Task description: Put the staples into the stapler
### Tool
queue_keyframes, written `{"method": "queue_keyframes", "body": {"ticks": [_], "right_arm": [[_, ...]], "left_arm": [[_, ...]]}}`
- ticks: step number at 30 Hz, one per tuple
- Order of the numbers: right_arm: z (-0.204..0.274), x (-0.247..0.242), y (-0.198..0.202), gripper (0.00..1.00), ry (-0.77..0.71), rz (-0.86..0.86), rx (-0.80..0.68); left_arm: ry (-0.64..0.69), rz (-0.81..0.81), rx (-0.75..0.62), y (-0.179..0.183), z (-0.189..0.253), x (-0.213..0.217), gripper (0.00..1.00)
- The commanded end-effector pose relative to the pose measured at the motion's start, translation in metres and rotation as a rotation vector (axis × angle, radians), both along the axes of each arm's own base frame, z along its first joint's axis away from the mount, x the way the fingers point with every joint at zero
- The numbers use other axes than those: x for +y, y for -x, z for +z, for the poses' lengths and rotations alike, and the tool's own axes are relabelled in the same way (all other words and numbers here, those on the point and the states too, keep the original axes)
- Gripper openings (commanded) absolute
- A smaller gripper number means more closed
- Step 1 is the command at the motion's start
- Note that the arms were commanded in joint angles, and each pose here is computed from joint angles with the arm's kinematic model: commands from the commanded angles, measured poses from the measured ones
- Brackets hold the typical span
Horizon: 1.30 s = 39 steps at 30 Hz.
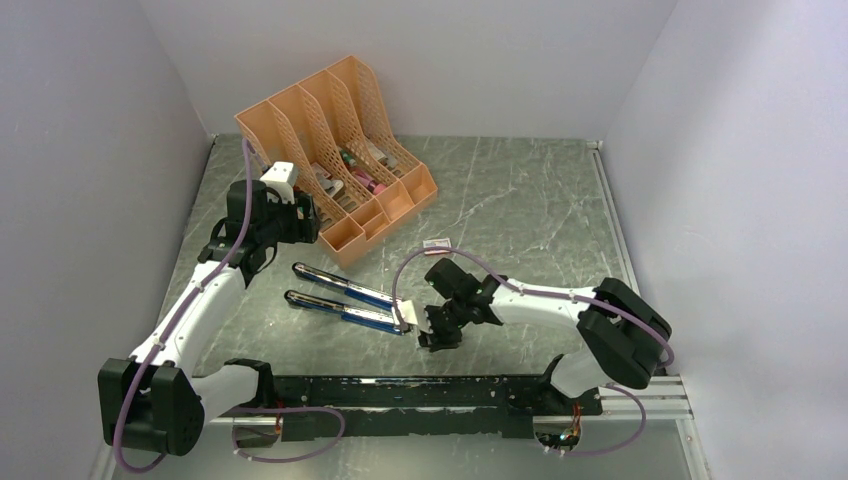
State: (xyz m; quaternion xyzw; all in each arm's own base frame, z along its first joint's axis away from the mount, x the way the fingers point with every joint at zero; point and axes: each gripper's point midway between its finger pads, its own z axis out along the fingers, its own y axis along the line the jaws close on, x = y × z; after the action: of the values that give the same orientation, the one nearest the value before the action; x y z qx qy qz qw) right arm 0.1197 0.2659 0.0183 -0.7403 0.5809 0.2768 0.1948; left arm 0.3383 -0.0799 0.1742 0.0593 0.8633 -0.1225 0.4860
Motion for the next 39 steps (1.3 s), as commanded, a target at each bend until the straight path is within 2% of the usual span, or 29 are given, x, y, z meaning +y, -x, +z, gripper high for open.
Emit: {"method": "queue_keyframes", "body": {"ticks": [1, 5, 12, 19, 28, 34, 39], "right_arm": [[0.001, 0.001, -0.001, 0.36, 0.022, 0.008, -0.005], [-0.002, 0.0, 0.001, 0.3, 0.04, 0.013, 0.002], [-0.004, 0.002, 0.002, 0.3, 0.047, 0.012, 0.017], [0.012, 0.019, 0.003, 0.2, -0.014, -0.004, 0.029], [0.035, 0.053, 0.0, 0.19, -0.135, -0.05, 0.025], [0.032, 0.088, -0.016, 0.21, -0.123, -0.161, -0.034], [0.022, 0.11, -0.013, 0.23, -0.109, -0.188, -0.055]], "left_arm": [[0.011, -0.01, -0.019, 0.0, 0.005, -0.001, 0.76], [0.012, -0.01, -0.022, -0.001, 0.006, -0.001, 0.76], [0.012, -0.011, -0.021, 0.0, 0.006, -0.001, 0.76], [0.012, -0.011, -0.025, -0.001, 0.007, -0.001, 0.76], [0.013, -0.01, -0.026, 0.0, 0.008, -0.001, 0.76], [0.013, -0.009, -0.03, 0.0, 0.009, 0.0, 0.76], [0.013, -0.009, -0.032, 0.0, 0.01, -0.001, 0.76]]}}
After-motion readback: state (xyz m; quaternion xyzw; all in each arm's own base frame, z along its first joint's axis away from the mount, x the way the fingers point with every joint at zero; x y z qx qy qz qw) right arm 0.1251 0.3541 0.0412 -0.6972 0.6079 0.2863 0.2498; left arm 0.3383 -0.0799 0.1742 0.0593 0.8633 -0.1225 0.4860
